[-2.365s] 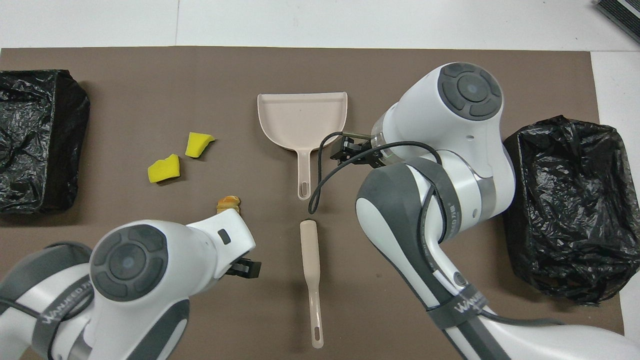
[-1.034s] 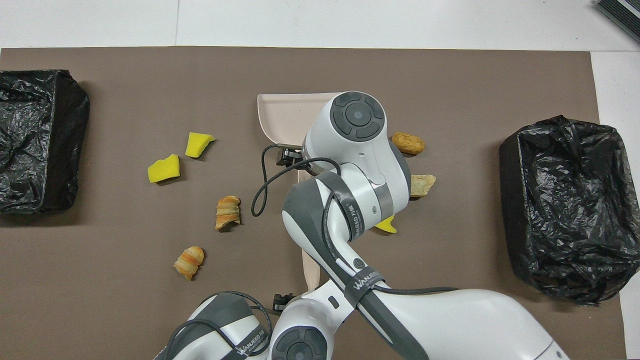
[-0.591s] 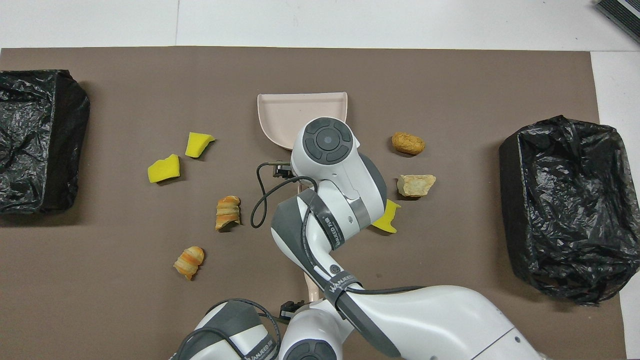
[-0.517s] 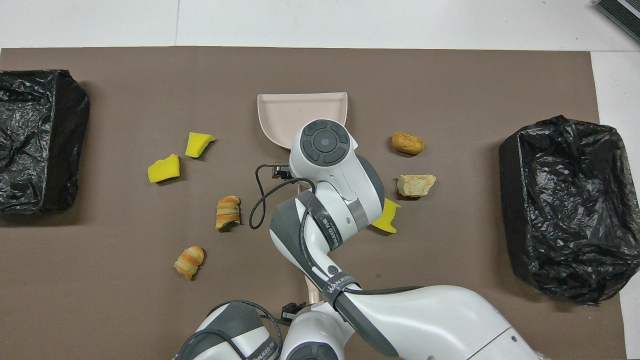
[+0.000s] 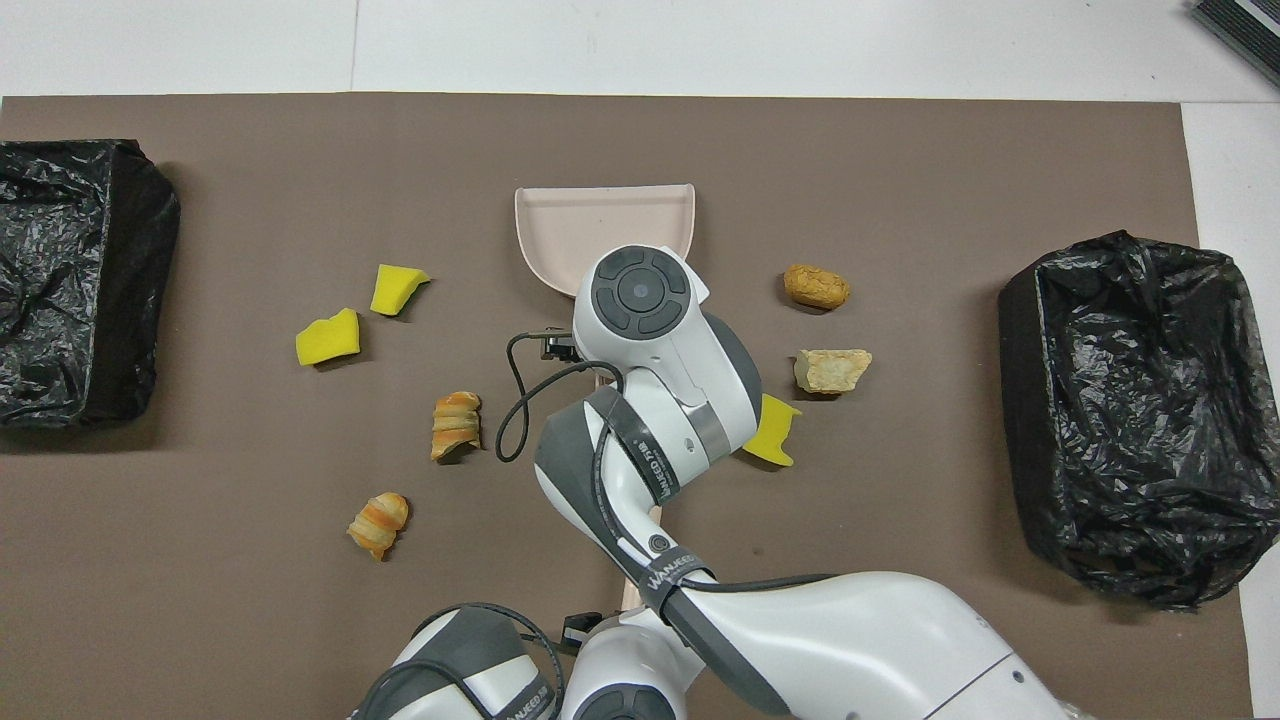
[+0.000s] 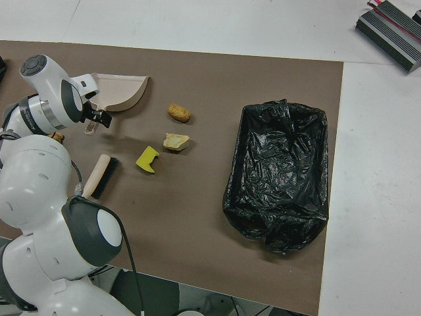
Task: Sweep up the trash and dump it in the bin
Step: 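Grasp the beige brush handle with the left gripper, then lift the brush with the left gripper while the right gripper lifts the dustpan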
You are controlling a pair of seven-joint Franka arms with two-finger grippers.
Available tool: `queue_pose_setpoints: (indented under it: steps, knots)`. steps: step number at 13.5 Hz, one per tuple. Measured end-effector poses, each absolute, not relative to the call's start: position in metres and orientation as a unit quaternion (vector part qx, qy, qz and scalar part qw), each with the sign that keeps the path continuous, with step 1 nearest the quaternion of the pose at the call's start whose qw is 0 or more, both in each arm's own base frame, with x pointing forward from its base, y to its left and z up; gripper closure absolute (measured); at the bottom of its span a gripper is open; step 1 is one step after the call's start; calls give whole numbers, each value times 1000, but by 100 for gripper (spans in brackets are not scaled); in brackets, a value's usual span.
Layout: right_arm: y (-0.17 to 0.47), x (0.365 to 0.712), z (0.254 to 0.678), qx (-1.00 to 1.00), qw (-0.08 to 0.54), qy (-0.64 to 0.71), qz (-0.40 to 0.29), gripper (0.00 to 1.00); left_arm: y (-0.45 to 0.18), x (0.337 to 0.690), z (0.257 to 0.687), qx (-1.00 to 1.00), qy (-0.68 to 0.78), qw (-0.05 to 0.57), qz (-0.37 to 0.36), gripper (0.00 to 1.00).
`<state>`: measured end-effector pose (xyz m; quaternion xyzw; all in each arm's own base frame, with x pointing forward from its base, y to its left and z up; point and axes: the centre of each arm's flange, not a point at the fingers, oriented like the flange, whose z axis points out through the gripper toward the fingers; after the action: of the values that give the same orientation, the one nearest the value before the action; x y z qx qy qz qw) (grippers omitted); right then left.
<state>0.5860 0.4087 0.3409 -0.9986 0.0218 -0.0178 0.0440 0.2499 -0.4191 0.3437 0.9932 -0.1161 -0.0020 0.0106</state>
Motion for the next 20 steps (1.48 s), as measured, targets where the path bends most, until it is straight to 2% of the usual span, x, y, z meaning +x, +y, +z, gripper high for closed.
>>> queue_pose_setpoints:
  steps: [3,4,8,9,11,12,15,20]
  knots:
    - [409,586,339,-999,42,12,-18,0,-417,251,346,993,-114,2,-9,73]
    - [409,586,339,-999,42,11,-18,5,-416,252,350,993,-113,2,-10,73]
    - [407,587,339,-999,41,10,-19,11,-401,251,377,988,-148,-15,-31,73]
    - [407,587,339,-999,40,11,-19,19,-392,256,388,986,-162,-17,-35,73]
    - [407,587,339,-999,40,10,-19,44,-362,278,413,979,-201,-24,-34,73]
    - [407,587,339,-999,40,10,-19,49,-339,296,427,975,-219,-24,-26,73]
    - [408,588,342,-999,42,10,-21,51,-263,347,458,968,-252,-14,-20,73]
    - [407,591,347,-999,45,12,-26,53,-150,421,458,943,-332,-10,-22,73]
